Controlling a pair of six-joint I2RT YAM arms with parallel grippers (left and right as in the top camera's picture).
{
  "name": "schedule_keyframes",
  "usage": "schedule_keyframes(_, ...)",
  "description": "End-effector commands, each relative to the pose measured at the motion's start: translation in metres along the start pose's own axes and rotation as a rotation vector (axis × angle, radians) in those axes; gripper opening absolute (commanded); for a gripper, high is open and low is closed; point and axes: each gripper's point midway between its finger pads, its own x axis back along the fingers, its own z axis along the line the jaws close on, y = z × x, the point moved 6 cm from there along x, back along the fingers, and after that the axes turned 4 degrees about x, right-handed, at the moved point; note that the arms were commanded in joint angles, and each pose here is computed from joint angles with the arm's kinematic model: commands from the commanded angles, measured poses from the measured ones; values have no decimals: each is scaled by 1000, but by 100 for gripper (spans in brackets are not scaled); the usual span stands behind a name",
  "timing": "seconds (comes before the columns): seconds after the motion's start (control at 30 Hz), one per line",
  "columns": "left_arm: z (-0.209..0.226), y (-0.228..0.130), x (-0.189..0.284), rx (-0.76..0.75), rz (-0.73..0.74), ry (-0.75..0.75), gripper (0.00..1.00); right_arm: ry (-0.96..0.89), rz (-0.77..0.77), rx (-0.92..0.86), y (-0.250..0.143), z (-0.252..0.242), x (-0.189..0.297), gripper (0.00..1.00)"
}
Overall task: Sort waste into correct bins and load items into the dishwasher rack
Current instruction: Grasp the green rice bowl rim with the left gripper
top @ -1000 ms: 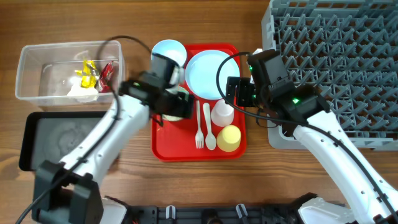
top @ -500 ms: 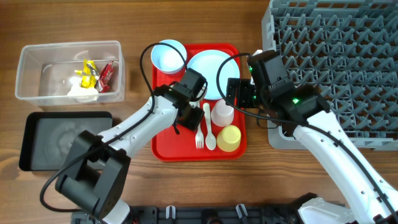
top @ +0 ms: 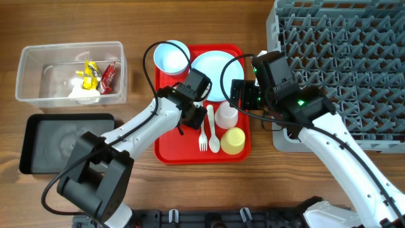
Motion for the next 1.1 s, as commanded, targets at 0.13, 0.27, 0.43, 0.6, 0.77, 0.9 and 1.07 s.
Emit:
schedule_keyframes(0.13, 1, -3, -5, -1, 14, 11, 9, -8, -7, -4, 0, -1, 2, 100)
schedule_keyframes(0.27, 1, -3, -5, -1, 14, 11, 9, -8, -7, -4, 0, -1, 2, 100)
schedule_keyframes(0.43, 1, -4, -10, -2, 28, 13, 16, -8, -7, -4, 0, -1, 2, 100)
schedule_keyframes(0.6, 1, -9, -21, -4, 65, 15, 14, -8, -7, -4, 0, -1, 2, 100)
schedule_keyframes(0.77, 1, -8, -22, -4, 62, 15, 4, -7, -8, -4, 1, -1, 2, 100)
schedule_keyframes(0.9, 1, -8, -20, -3, 58, 14, 4, -7, -9, -4, 1, -1, 2, 100)
schedule_keyframes(1.07, 1, -2, -3, 41, 10, 7, 4, -6, -10, -4, 1, -1, 2, 100)
